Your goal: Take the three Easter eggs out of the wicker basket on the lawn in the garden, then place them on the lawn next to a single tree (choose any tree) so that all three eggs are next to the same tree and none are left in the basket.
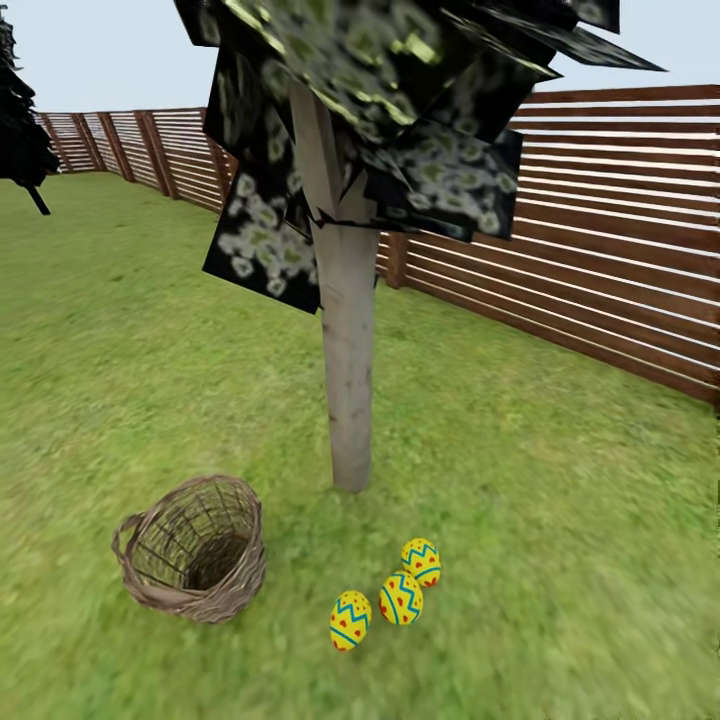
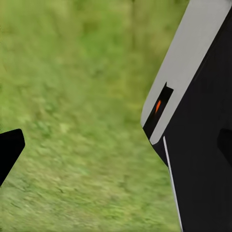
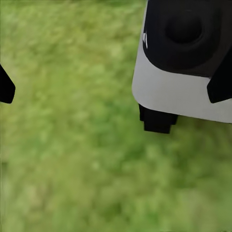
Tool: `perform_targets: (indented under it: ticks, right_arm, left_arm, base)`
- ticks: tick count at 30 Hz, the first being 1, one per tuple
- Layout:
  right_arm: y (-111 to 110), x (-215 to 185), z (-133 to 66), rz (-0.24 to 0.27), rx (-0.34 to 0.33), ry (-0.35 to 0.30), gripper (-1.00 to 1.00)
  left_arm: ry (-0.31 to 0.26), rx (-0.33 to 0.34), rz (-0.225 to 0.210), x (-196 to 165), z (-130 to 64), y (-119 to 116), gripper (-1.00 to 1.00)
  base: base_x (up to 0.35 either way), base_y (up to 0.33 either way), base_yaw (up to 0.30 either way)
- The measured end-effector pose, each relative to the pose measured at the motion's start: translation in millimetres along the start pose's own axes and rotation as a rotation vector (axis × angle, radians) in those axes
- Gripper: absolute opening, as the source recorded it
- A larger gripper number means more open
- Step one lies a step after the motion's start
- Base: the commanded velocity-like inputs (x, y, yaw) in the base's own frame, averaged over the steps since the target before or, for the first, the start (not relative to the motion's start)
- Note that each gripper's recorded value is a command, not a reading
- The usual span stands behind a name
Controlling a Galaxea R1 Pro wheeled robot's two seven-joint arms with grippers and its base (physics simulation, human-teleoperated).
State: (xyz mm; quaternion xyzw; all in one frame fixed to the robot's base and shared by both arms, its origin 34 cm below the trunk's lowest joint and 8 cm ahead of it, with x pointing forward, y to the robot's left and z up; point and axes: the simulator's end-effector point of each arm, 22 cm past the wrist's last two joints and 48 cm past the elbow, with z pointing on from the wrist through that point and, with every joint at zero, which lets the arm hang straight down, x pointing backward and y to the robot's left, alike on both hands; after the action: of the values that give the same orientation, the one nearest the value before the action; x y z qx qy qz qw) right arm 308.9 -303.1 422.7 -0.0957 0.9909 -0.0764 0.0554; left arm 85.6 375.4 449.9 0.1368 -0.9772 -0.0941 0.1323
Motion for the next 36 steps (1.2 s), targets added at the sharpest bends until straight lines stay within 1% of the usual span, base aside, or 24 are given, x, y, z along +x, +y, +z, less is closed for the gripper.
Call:
perform_targets:
  ticks: [7,36]
  right_arm:
    - [-1.0,-3.4,-1.2,0.003,0.002,-0.008,1.00]
    - [-5.0,-18.1,-5.9,0.008,0.011,-0.044,1.00]
  left_arm:
    - [-0.009,0.003,-0.002,-3.5,-0.6,-1.0,1.00]
    - [-0.044,0.013,-0.007,-16.6,-3.0,-4.6,1.00]
  base:
    - [0.000,0.000,-0.091]
    - [0.000,0.000,-0.001]
